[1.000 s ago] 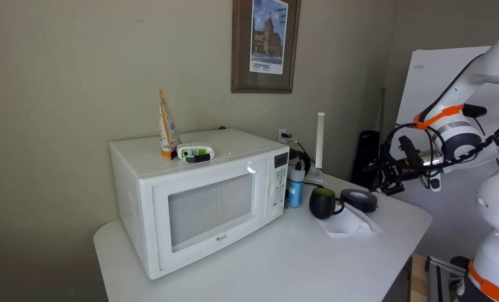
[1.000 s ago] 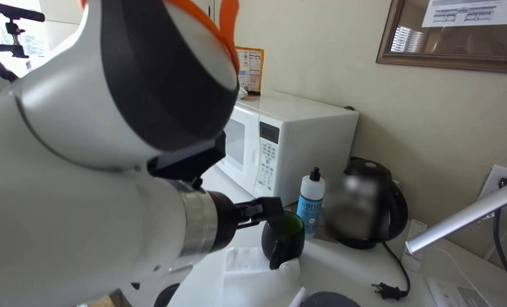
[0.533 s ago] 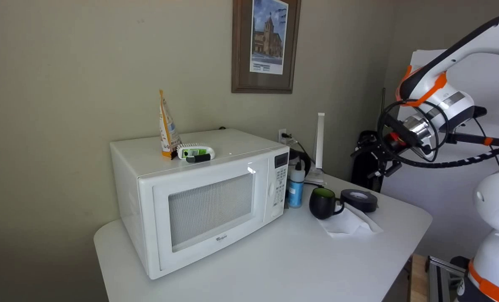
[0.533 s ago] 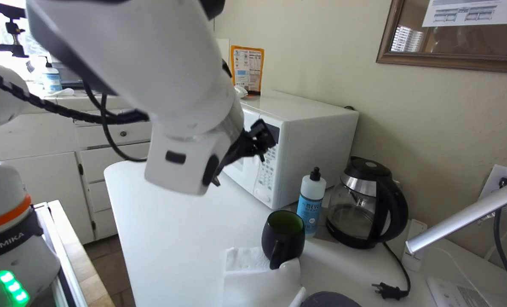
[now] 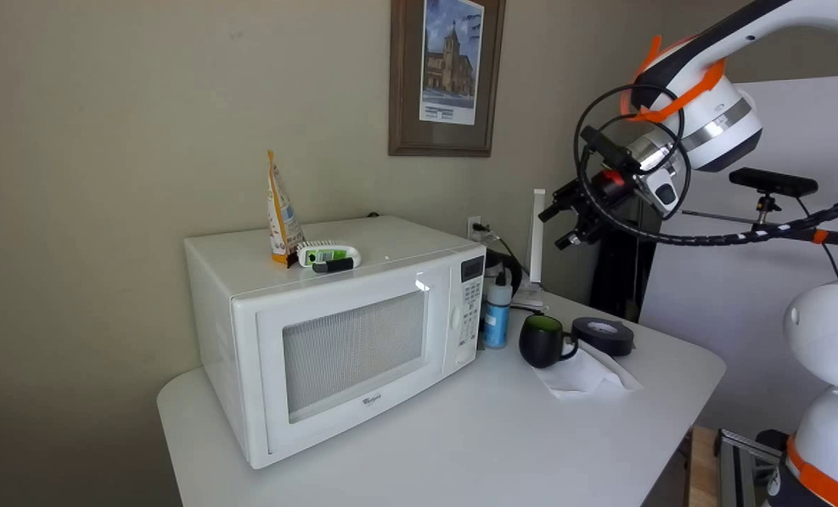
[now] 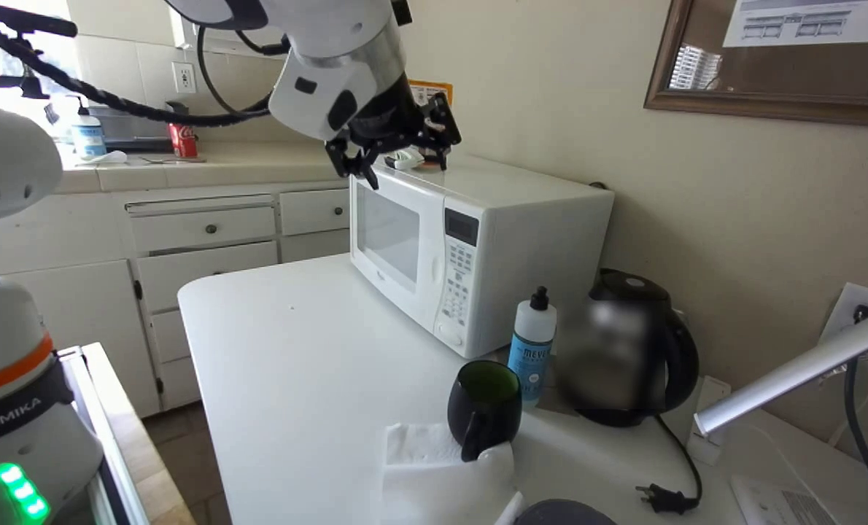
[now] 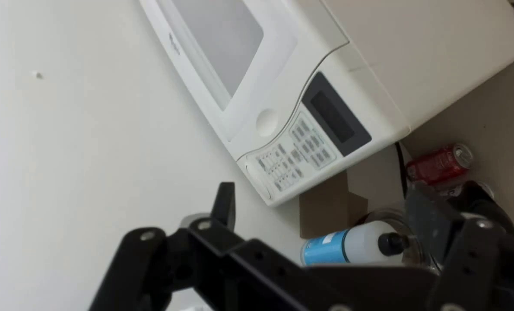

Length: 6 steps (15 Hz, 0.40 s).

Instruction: Move the cup to the right

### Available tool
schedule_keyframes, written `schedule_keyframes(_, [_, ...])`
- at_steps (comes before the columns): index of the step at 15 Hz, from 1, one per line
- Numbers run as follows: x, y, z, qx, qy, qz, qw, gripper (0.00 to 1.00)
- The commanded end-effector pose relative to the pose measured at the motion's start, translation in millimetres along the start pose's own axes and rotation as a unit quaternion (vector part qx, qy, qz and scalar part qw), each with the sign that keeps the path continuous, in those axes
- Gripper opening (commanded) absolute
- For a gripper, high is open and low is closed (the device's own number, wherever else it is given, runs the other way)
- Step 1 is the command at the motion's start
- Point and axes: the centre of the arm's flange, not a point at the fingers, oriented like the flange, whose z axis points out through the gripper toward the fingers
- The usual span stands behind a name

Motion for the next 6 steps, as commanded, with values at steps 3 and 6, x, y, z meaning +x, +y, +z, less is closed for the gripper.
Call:
schedule_keyframes(3, [-57,11,8,0.027,-0.007,0.056,0.9981,1.0])
schedule_keyframes(6, [-71,18,5,0.038,-0.006,0.067,0.997,1.0])
